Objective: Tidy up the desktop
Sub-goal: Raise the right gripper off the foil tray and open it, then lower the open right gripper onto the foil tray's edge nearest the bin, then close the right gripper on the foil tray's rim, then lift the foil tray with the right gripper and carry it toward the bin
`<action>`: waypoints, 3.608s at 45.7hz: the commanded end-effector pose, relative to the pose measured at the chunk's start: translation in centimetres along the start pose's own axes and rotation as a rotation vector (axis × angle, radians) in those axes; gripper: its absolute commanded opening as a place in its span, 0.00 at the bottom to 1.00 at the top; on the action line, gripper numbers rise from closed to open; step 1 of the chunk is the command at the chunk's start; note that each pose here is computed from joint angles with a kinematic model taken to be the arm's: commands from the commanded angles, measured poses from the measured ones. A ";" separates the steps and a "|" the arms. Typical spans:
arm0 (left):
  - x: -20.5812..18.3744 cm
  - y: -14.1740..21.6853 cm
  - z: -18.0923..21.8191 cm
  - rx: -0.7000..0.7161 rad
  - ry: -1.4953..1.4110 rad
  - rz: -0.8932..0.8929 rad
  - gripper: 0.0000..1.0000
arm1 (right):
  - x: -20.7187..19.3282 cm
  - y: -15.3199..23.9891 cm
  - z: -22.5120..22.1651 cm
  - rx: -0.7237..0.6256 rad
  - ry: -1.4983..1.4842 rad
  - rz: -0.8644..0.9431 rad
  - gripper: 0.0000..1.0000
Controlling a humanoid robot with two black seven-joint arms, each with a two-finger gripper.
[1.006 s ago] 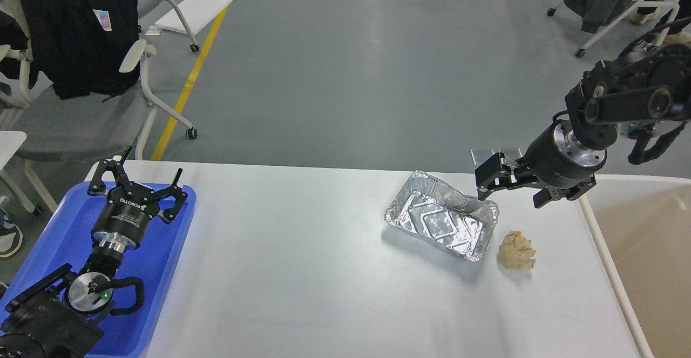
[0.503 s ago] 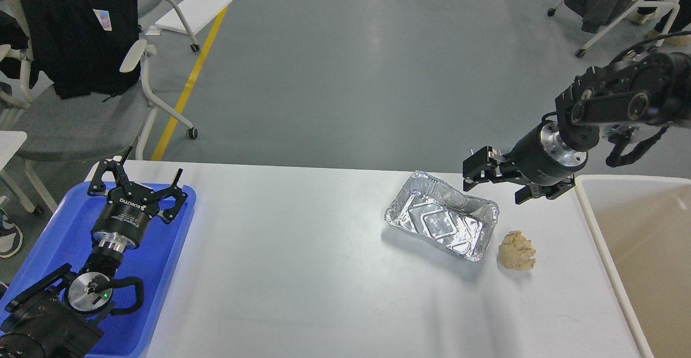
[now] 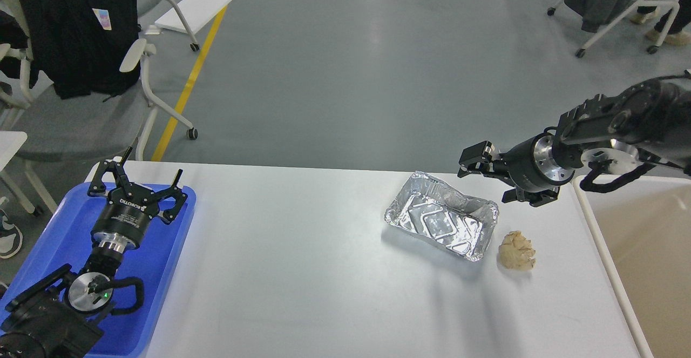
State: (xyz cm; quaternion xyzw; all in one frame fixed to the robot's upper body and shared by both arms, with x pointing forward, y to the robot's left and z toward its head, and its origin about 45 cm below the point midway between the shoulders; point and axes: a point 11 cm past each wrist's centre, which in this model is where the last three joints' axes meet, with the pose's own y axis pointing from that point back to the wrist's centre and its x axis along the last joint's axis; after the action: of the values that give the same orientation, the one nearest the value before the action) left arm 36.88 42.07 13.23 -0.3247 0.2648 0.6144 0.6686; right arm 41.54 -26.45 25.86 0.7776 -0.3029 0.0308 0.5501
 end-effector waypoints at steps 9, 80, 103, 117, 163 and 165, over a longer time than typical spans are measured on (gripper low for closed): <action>0.0 0.0 0.0 0.000 0.001 0.000 0.99 | -2.7 -4.7 5.3 -0.059 -0.063 0.115 1.00; 0.0 0.0 0.0 0.000 0.001 0.000 0.99 | -7.6 -11.4 9.5 -0.021 -0.004 0.196 0.86; 0.0 0.0 0.0 0.000 0.001 0.000 0.99 | -8.6 -12.4 10.9 -0.035 0.031 0.203 0.60; 0.0 0.0 0.0 0.000 -0.001 0.001 0.99 | -9.4 -12.9 10.2 -0.019 0.059 0.184 0.48; 0.0 0.0 0.0 0.000 0.001 0.000 0.99 | -7.7 -11.3 7.1 0.022 0.099 0.175 0.00; 0.0 0.0 0.0 0.000 0.001 0.000 0.99 | -7.1 -10.6 6.9 0.020 0.102 0.170 0.00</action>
State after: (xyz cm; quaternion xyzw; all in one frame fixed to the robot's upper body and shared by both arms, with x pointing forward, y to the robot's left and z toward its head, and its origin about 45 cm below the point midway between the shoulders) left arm 36.88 42.03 13.21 -0.3249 0.2652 0.6141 0.6686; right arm 38.31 -27.48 8.94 0.7460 -0.3474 0.1159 0.5561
